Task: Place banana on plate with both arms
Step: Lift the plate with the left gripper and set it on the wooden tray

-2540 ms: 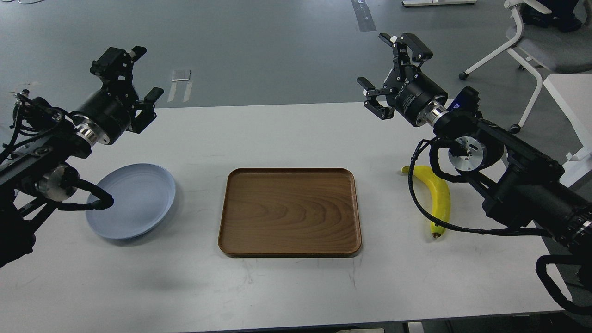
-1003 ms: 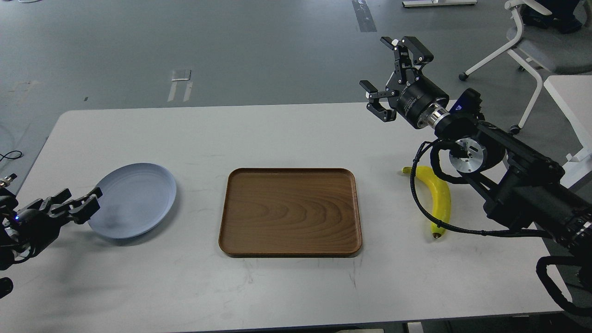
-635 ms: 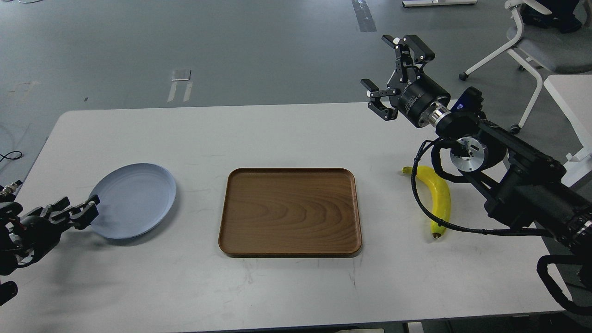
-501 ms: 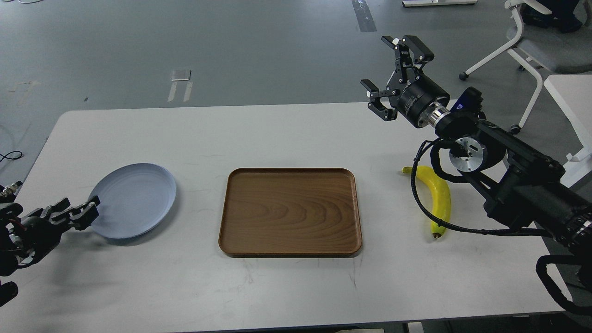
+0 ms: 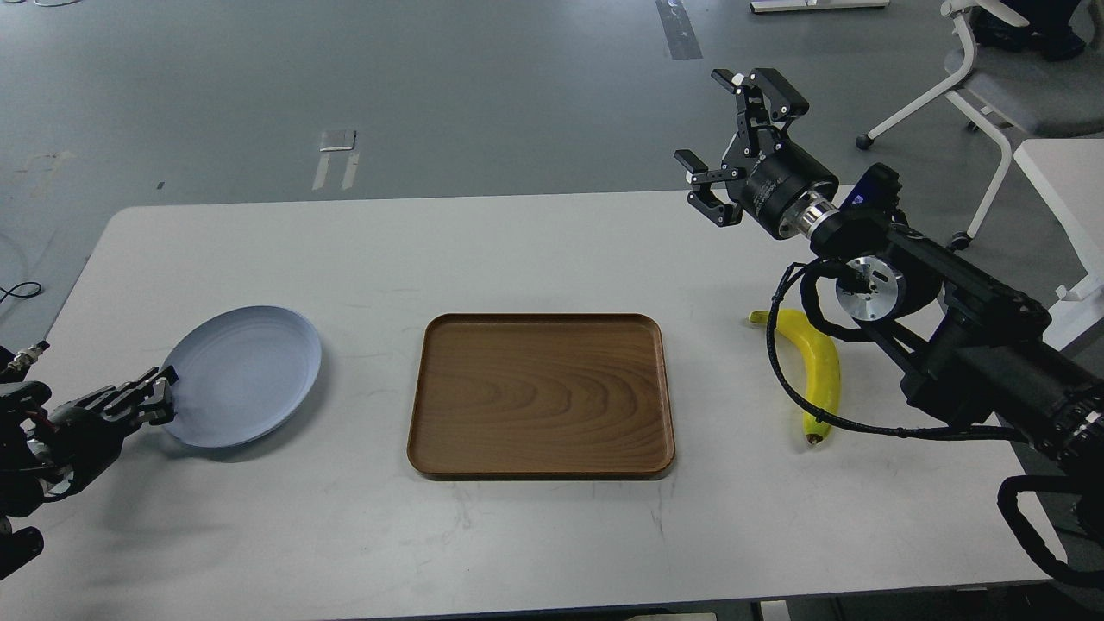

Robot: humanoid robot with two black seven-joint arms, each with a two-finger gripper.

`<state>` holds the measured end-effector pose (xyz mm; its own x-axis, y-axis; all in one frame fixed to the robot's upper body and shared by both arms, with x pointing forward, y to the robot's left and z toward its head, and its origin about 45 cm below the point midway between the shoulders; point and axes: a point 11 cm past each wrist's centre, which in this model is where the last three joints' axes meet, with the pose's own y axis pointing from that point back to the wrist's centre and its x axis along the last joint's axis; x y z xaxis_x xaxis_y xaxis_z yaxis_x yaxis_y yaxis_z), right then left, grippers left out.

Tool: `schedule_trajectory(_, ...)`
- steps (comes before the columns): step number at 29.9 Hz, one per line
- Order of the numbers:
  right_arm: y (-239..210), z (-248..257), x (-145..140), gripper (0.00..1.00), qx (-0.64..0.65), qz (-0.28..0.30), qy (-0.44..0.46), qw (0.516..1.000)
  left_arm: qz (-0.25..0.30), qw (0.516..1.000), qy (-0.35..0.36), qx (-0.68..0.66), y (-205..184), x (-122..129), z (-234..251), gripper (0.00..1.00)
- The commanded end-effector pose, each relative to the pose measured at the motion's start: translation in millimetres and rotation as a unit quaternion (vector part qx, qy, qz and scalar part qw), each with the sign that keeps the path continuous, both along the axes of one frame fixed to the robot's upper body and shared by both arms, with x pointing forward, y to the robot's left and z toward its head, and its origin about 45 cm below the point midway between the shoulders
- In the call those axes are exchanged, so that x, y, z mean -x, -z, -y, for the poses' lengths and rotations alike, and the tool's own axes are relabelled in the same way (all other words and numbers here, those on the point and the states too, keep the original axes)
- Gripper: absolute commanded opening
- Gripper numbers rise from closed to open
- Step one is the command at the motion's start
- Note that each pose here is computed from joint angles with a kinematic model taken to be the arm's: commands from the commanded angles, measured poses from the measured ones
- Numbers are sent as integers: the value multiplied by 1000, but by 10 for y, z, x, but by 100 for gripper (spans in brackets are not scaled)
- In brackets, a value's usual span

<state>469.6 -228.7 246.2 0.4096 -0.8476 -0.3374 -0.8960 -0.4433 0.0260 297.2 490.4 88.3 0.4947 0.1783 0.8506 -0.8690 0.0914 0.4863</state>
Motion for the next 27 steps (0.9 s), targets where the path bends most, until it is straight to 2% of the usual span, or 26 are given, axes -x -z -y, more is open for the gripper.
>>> schedule_trajectory(1,-3,5,-13,100,2,0,3,1000,6,1000,0,0,-41,-47,1,0)
schedule_trajectory(5,-16,-30,-18,100,5,0,-2,1000,13,1000,-1,2,-78,-91,6,0)
schedule_trajectory(9,-147,-28,-81,100,9,13,-2,1000,37,999,15,7,-255,-309,112,0)
schedule_trajectory(13,-250,30,-130,100,14,23,5,1000,42,999,29,4,-311,-359,158,0)
schedule_trajectory(16,-368,200,-177,100,27,33,19,999,64,996,59,-3,-481,-591,317,0)
schedule_trajectory(19,-396,259,-183,100,31,35,23,999,72,991,115,-4,-545,-737,641,0)
schedule_trajectory(21,-402,281,-184,100,32,36,24,999,83,981,173,16,-596,-845,1090,0)
schedule_trajectory(27,-402,366,-177,100,37,35,31,998,88,959,266,43,-660,-853,1770,0)
